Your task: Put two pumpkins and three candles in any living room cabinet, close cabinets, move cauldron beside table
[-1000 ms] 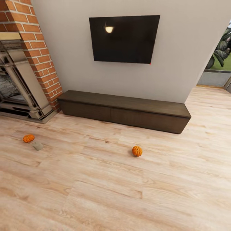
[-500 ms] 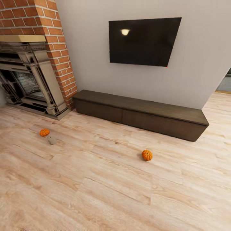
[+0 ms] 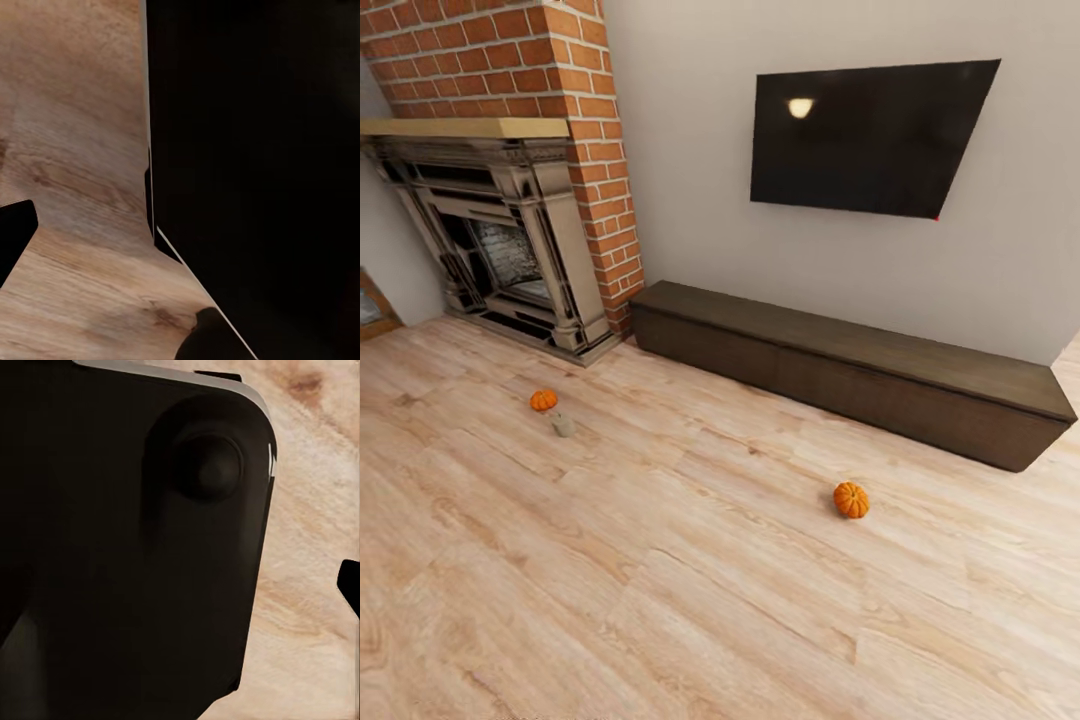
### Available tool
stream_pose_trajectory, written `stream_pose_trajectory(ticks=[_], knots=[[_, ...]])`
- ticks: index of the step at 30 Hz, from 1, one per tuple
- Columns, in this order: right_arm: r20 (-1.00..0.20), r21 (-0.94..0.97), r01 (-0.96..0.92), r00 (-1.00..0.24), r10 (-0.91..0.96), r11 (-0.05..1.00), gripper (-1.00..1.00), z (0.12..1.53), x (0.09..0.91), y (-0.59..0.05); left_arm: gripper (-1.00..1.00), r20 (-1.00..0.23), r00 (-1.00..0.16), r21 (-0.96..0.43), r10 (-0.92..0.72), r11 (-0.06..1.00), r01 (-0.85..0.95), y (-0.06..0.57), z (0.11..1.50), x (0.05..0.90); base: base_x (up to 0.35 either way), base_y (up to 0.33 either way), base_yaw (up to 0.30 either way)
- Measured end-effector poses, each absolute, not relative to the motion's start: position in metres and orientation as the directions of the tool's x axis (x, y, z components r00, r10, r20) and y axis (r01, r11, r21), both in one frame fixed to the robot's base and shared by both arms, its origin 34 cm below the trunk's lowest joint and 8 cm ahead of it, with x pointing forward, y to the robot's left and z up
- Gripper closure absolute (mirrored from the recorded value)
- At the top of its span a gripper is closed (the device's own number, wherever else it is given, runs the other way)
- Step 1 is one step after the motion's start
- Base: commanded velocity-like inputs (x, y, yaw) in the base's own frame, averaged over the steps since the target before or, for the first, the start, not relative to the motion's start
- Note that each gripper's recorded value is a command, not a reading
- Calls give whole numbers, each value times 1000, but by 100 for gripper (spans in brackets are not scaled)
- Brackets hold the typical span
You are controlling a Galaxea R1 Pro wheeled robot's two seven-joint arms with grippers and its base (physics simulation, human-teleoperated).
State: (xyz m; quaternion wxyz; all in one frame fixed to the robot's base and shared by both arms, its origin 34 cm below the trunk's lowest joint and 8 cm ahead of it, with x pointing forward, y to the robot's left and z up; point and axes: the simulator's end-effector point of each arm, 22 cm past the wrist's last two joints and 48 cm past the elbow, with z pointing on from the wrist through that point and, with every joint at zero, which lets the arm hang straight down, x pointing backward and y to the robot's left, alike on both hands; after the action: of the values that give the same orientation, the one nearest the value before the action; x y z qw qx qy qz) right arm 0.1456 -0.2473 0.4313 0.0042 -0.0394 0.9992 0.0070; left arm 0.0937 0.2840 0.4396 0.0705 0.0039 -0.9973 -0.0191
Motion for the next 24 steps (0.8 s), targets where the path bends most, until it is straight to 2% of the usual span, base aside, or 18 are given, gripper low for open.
stream_pose_trajectory(ticks=[24], knots=[[-31,12,-79,-996,-79,997,-100,432,154,-248,-100,119,-993,38,-10,999,-5,284,439,102,0,0,259]])
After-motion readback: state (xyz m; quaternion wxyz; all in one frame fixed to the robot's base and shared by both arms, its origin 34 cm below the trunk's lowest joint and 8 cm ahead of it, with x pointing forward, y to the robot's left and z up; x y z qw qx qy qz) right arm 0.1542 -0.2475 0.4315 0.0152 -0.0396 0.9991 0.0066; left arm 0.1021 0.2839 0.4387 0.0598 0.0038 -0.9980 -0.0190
